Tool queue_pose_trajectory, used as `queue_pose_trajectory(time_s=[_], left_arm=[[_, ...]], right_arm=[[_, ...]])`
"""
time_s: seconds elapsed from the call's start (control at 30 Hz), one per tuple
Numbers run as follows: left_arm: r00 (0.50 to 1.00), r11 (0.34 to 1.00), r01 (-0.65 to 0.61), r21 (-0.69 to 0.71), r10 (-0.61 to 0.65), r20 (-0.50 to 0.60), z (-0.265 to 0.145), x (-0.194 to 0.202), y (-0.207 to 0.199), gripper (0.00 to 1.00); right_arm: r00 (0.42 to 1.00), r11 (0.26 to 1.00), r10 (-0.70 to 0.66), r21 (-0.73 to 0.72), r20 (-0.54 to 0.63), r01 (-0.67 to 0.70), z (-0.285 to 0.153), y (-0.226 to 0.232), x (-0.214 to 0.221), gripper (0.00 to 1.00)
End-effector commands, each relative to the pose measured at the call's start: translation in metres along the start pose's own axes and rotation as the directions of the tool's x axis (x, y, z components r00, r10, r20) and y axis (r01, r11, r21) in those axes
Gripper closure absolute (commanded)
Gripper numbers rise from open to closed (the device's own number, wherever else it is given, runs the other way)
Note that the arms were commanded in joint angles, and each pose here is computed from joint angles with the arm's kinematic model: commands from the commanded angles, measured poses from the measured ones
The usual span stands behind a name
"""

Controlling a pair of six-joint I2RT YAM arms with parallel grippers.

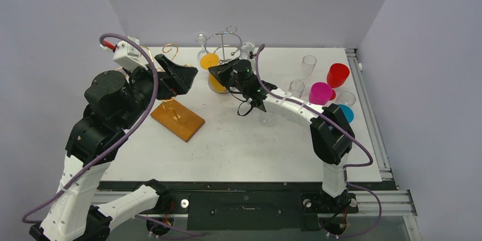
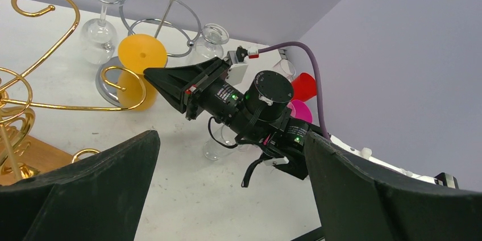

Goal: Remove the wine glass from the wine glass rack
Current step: Pick up the wine glass from the wine rack.

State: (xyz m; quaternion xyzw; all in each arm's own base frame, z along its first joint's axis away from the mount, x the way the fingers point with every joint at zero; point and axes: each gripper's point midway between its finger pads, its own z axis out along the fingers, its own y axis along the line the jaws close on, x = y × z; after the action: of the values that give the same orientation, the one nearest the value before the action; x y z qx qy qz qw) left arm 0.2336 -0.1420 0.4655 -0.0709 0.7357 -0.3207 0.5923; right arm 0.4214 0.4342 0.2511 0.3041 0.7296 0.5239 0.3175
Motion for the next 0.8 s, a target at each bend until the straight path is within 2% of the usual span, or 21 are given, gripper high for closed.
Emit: queue_pose_trajectory(time_s=[0.0, 0.77], left_arm=[[0.999, 0.999, 0.015, 0.039, -0.016, 0.041, 0.000, -0.011, -0.009, 0.04], [0.999, 0.999, 0.029, 0.046, -0.031, 0.030, 0.007, -0.007, -0.011, 0.04]], right_arm=[[1.000, 0.992, 0.010, -0.129, 0.023, -0.007, -0.026, 0.050, -0.015, 1.00], [1.000, 0.988, 0.004, -0.157, -0.003, -0.004, -0.042, 0.052, -0.014, 1.00]])
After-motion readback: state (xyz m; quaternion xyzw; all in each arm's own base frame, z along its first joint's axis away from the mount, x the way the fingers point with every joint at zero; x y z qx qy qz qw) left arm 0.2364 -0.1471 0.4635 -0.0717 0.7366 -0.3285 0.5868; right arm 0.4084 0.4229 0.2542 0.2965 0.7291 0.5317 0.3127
